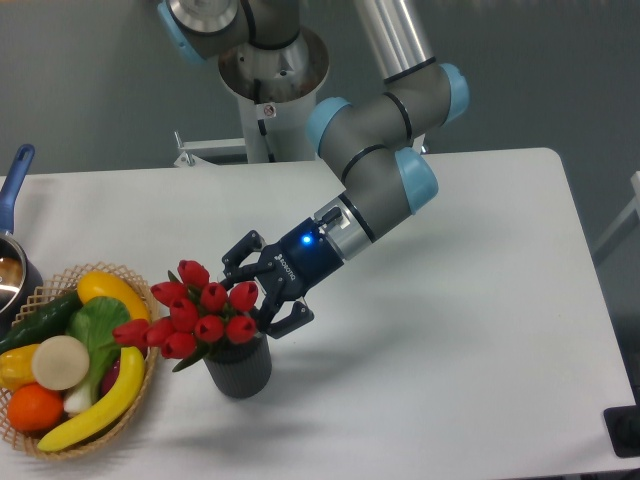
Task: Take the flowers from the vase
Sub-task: 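Position the open gripper around the tulip stems above the vase rim, then close the gripper on the tulip stems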
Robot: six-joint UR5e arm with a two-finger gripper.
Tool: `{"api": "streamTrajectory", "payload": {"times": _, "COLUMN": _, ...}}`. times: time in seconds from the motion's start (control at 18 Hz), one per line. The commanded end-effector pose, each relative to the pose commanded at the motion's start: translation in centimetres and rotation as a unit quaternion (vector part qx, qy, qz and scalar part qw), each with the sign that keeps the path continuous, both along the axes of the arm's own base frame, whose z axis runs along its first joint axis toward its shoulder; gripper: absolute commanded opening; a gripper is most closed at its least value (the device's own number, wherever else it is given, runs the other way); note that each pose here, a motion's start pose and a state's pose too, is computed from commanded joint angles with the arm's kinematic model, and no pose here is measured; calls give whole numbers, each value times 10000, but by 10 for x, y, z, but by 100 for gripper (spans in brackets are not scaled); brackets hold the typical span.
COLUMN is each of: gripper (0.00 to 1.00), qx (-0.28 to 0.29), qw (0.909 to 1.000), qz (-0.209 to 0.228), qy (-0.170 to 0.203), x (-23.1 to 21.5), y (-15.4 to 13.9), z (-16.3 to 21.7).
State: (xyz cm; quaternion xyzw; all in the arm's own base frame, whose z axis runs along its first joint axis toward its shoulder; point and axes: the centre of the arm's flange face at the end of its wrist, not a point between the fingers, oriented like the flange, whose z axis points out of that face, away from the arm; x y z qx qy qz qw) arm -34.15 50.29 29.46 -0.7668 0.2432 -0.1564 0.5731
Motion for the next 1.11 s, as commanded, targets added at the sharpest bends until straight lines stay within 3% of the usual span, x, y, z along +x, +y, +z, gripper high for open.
{"api": "streamTrajectory", "payload": {"times": 0.44, "gripper": 51, "qx": 13, "qw": 10000, "qz": 10, "qy": 19, "x": 0, "y": -1, "z": 3}}
{"api": "streamTrajectory", "payload": {"times": 0.5, "gripper": 45, "qx": 13, "qw": 10000, "qz": 10, "qy": 19, "x": 0, "y": -1, "z": 4}}
{"api": "streamTrajectory", "payload": {"times": 0.78, "gripper": 36, "qx": -6, "qw": 10000, "qz": 10, "qy": 5, "x": 2, "y": -2, "z": 2}}
{"api": "streamTrajectory", "payload": {"times": 1.11, "gripper": 36, "qx": -2, "qw": 10000, "qz": 55, "qy": -17, "x": -2, "y": -6, "z": 1}}
